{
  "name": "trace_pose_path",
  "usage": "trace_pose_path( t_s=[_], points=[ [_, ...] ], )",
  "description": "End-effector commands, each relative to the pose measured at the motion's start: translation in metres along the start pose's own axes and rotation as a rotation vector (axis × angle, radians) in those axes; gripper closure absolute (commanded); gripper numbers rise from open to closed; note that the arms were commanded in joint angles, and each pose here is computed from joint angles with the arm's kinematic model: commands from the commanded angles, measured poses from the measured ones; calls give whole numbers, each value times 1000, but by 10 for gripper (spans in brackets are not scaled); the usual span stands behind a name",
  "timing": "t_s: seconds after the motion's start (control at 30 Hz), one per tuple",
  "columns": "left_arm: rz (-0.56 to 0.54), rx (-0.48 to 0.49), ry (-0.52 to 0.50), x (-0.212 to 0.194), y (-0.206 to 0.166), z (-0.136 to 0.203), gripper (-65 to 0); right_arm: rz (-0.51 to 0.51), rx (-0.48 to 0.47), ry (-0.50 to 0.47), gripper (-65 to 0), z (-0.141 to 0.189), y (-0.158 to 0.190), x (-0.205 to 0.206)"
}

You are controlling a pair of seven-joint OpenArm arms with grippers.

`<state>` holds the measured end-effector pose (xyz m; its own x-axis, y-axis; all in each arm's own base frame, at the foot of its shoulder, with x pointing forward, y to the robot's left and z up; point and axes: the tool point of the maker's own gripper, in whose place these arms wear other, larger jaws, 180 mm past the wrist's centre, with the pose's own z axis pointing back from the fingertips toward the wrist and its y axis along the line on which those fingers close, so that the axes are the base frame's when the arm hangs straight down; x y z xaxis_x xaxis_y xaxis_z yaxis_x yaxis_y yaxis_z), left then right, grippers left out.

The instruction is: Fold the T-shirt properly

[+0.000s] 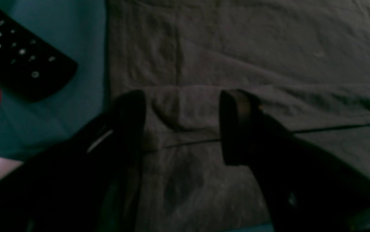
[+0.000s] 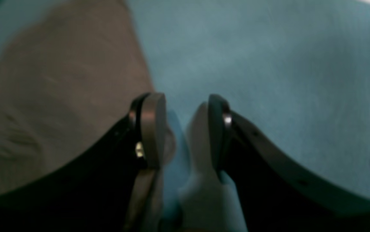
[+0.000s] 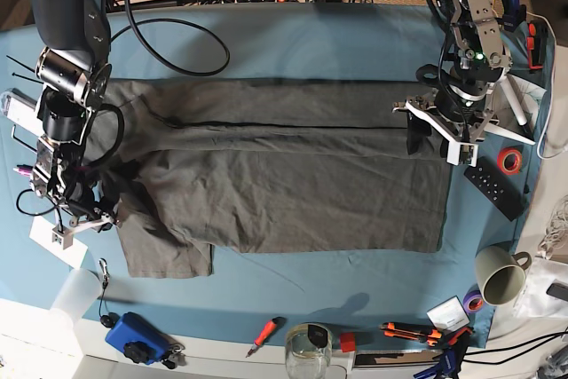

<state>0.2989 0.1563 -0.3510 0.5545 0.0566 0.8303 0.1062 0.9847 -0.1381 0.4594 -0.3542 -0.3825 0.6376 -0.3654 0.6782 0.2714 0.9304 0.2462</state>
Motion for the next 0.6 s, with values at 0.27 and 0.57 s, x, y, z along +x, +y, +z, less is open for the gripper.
trace_pose_path(
  t_s=[0.27, 0.57],
  points=[
    [-14, -9, -55, 17, -1, 2, -361, -11, 48, -49, -221, 0, 22, 25],
    [-13, -8, -54, 17, -1, 2, -361, -16, 90, -30, -216, -9, 49, 13]
  ],
)
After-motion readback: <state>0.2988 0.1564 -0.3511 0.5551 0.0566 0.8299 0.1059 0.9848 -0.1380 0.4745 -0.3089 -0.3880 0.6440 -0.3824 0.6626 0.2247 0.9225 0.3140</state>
